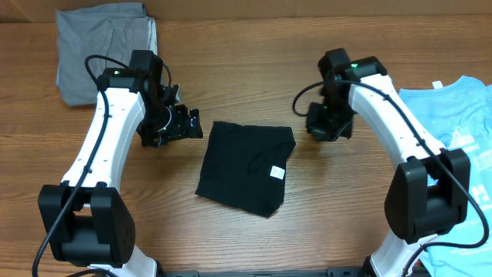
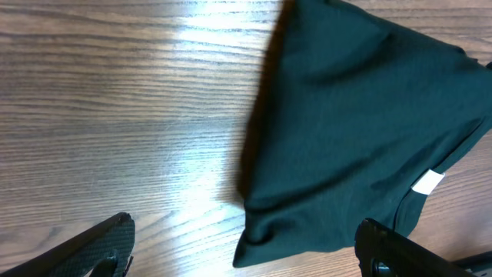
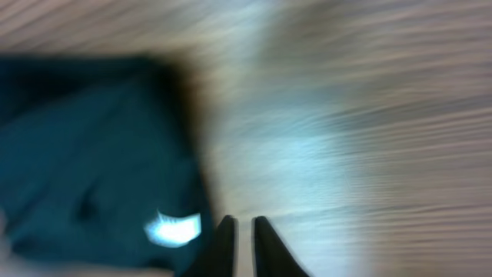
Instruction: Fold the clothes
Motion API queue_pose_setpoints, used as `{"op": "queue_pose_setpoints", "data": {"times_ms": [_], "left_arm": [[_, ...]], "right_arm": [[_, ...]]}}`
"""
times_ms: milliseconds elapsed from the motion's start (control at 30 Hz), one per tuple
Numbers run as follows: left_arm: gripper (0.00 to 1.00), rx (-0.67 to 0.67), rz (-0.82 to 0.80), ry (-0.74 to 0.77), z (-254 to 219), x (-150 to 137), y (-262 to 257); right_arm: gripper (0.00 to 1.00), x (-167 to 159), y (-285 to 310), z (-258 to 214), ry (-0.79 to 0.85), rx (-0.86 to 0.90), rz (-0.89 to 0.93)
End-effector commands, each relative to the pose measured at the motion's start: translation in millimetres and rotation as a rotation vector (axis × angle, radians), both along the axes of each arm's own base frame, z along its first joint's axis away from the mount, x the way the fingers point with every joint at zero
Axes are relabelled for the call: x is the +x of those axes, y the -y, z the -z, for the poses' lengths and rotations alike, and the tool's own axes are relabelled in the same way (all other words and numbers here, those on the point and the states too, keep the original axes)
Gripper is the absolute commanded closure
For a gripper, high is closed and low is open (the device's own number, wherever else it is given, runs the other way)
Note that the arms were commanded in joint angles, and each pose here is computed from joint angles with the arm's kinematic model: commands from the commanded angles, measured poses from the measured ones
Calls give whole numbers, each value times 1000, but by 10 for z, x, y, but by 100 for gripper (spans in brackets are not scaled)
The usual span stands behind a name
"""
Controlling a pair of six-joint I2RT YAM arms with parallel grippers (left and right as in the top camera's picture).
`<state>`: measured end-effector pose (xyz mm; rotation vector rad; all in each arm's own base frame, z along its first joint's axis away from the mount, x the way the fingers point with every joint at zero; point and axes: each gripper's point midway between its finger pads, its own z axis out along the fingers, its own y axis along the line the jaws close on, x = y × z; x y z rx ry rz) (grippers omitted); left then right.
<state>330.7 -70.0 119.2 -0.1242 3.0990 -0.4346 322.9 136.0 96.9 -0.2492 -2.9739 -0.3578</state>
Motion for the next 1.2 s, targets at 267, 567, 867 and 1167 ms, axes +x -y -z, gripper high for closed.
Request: {"op": "queue_pose_setpoints", "data": {"times_ms": [267,567,867,1167], "left_arm": [[4,1,-10,14,-21,16,-16],[3,1,-10,13,-21,15,-15],[1,1,-9,14,-21,16,-14],[0,-59,29,85,67,158,89]], "right_arm": [[67,-479,-800,357,-31,202,-156],[72,-582,-314,801,-57,-27,-26],[96,-385,213,844,-20,-215,141],[96,-222,531,405,-68,-227,245]]}}
